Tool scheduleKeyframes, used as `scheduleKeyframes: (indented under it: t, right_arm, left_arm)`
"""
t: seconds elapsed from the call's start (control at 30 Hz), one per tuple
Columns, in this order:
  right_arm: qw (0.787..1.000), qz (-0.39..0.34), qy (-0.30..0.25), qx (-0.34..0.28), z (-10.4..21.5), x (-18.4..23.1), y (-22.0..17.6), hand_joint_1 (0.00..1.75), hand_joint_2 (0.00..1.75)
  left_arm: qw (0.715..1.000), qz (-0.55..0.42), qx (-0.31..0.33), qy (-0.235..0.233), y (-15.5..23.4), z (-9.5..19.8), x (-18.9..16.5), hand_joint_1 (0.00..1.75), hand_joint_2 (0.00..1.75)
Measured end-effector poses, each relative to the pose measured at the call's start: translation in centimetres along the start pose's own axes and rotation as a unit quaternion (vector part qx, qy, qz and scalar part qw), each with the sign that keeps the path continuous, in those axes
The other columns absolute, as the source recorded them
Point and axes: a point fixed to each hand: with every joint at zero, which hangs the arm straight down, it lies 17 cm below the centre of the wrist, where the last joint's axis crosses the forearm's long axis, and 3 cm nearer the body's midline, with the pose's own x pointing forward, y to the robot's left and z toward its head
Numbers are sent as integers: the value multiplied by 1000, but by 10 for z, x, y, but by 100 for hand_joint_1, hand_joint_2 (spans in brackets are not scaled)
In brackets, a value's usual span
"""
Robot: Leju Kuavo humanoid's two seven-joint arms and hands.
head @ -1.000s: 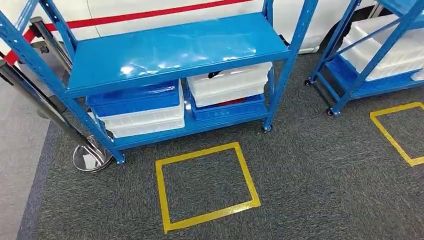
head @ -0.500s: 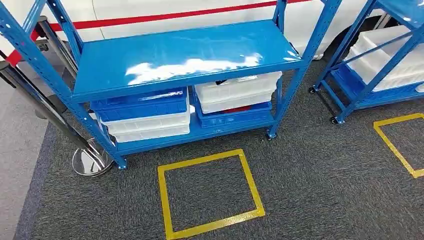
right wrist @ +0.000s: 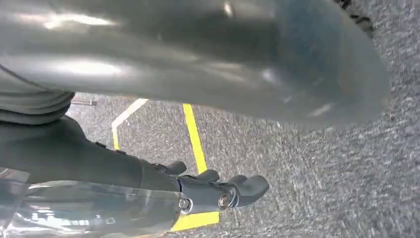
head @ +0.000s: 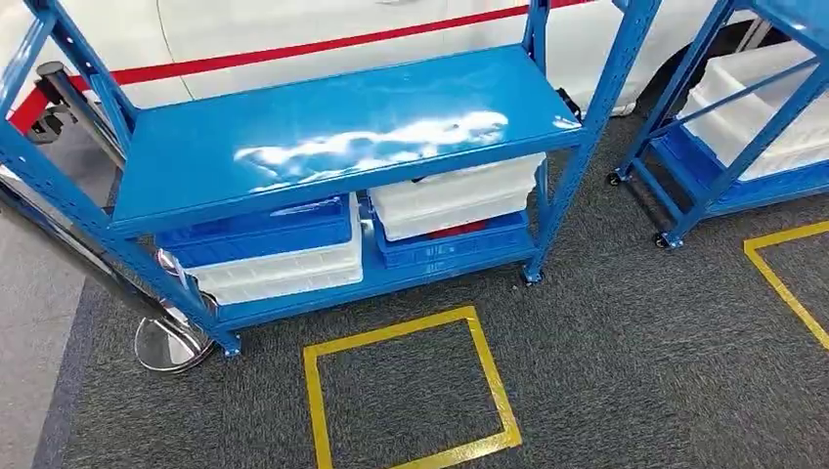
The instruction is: Take the parts from the cabinet and place them on the table.
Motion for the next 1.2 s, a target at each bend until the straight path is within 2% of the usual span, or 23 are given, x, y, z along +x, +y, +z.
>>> scheduleKeyframes:
  t: [1.2]
  right_arm:
    - [1000, 11, -5, 13, 2, 2, 11, 0, 0]
  left_arm:
    - [1000, -19, 15, 10, 12, 0, -7, 0, 0]
